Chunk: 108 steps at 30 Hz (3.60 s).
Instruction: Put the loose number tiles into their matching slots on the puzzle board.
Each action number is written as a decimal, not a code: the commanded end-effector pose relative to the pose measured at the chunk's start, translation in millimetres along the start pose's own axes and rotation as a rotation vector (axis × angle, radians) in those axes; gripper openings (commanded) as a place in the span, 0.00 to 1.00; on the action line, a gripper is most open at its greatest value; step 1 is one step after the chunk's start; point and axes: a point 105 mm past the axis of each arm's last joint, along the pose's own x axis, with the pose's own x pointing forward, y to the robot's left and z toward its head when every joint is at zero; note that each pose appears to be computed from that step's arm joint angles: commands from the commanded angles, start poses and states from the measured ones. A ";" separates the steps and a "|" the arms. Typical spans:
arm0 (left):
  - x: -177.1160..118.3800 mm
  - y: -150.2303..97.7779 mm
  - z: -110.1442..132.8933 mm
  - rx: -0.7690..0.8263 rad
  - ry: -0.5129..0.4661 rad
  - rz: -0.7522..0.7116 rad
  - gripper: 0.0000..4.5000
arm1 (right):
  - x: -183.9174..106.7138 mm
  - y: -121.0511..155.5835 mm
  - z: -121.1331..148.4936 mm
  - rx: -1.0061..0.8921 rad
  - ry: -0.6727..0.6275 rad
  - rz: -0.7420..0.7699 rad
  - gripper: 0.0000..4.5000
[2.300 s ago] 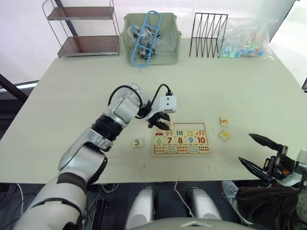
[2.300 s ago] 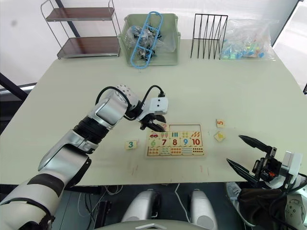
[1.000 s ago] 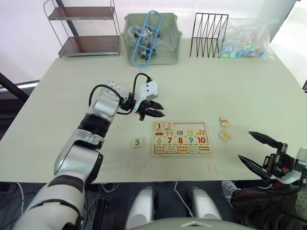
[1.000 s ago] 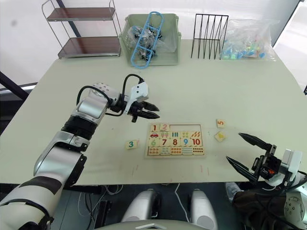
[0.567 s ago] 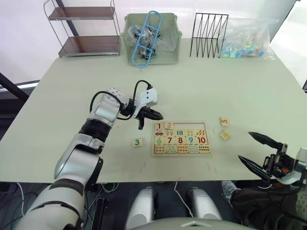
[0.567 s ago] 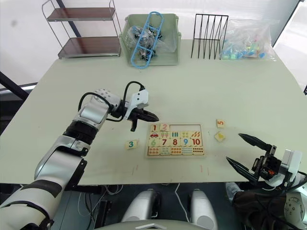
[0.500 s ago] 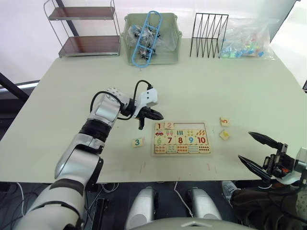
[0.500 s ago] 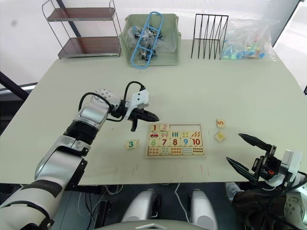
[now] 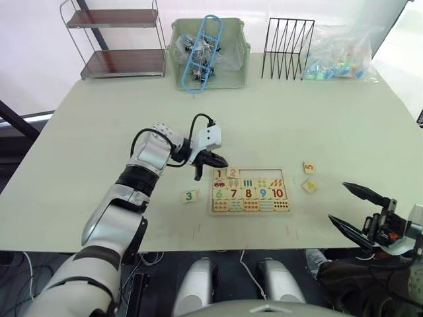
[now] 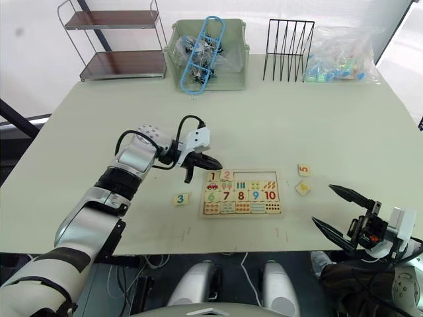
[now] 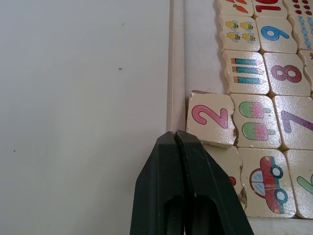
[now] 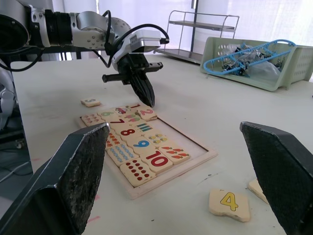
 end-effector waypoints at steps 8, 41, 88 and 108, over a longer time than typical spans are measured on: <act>-1.9 2.0 11.1 0.049 -0.010 -0.002 0.01 | -0.4 -0.4 4.9 -0.027 -0.009 -0.003 1.00; 5.4 -5.1 10.3 0.053 -0.013 -0.036 0.01 | -0.4 2.1 6.0 -0.023 -0.007 -0.003 1.00; 9.3 2.8 13.4 0.083 0.000 -0.006 0.01 | -0.3 4.0 4.5 -0.019 -0.010 -0.012 1.00; -15.6 11.8 29.2 0.040 -0.159 0.049 0.01 | -2.1 3.4 5.4 -0.017 -0.005 -0.011 1.00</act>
